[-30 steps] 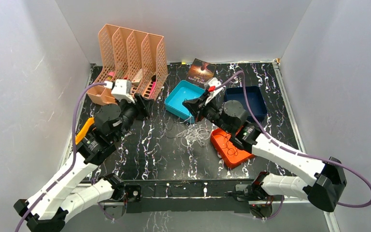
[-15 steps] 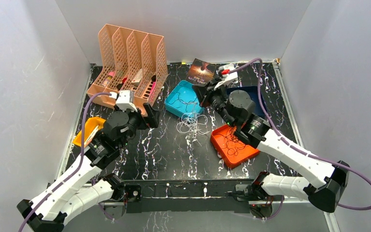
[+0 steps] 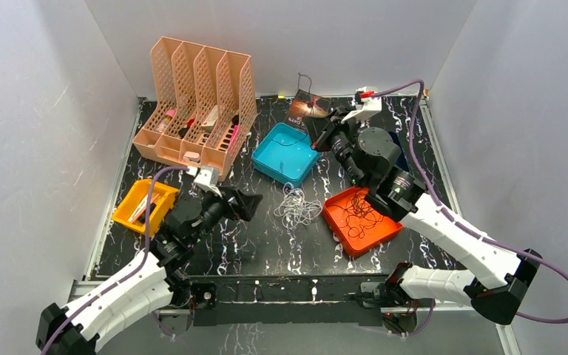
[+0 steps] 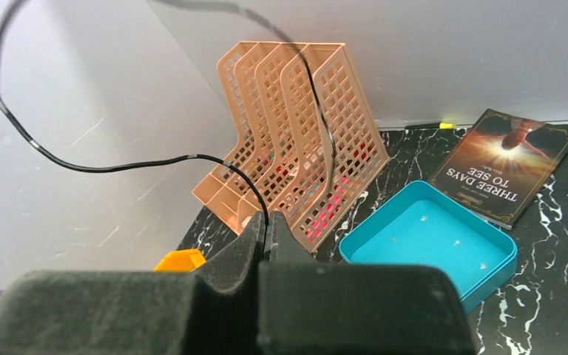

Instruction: Untangle the cables

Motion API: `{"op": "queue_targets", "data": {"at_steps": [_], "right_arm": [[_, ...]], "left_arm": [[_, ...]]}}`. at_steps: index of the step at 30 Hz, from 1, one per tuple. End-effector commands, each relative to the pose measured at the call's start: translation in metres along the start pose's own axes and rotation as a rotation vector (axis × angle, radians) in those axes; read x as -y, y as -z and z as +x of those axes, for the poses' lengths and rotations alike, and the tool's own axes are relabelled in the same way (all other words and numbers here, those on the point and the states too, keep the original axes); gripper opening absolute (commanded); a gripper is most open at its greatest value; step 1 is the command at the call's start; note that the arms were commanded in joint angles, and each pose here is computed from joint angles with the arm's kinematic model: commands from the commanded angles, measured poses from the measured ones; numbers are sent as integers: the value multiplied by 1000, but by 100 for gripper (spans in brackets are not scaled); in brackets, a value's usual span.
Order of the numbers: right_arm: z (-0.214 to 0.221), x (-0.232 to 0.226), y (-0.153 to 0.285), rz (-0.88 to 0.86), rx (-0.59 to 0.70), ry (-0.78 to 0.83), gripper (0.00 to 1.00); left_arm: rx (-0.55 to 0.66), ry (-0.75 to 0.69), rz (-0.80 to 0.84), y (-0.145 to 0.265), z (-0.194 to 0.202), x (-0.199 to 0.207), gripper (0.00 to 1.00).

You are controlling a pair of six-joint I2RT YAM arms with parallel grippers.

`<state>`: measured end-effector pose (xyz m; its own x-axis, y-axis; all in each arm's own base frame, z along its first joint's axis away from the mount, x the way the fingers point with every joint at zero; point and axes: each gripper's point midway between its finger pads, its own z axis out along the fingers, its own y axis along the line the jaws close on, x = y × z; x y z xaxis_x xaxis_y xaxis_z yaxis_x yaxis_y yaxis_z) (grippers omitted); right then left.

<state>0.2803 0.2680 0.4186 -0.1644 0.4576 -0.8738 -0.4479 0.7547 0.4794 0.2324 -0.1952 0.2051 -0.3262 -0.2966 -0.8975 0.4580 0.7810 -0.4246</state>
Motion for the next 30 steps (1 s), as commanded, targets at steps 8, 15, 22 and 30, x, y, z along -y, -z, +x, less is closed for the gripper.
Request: {"op": "queue_targets", "data": {"at_steps": [8, 15, 22, 30], "right_arm": [[-40, -38, 3, -132, 64, -100, 0], [-52, -39, 7, -143, 105, -54, 0], [-47, -14, 10, -50, 61, 183, 0], [-32, 44, 5, 203, -5, 433, 0]], "left_arm": [[107, -64, 227, -19, -10, 39, 98], [115, -83, 204, -27, 4, 30, 98], [18, -51, 98, -48, 24, 14, 98], [-91, 6, -43, -64, 51, -8, 98]]}}
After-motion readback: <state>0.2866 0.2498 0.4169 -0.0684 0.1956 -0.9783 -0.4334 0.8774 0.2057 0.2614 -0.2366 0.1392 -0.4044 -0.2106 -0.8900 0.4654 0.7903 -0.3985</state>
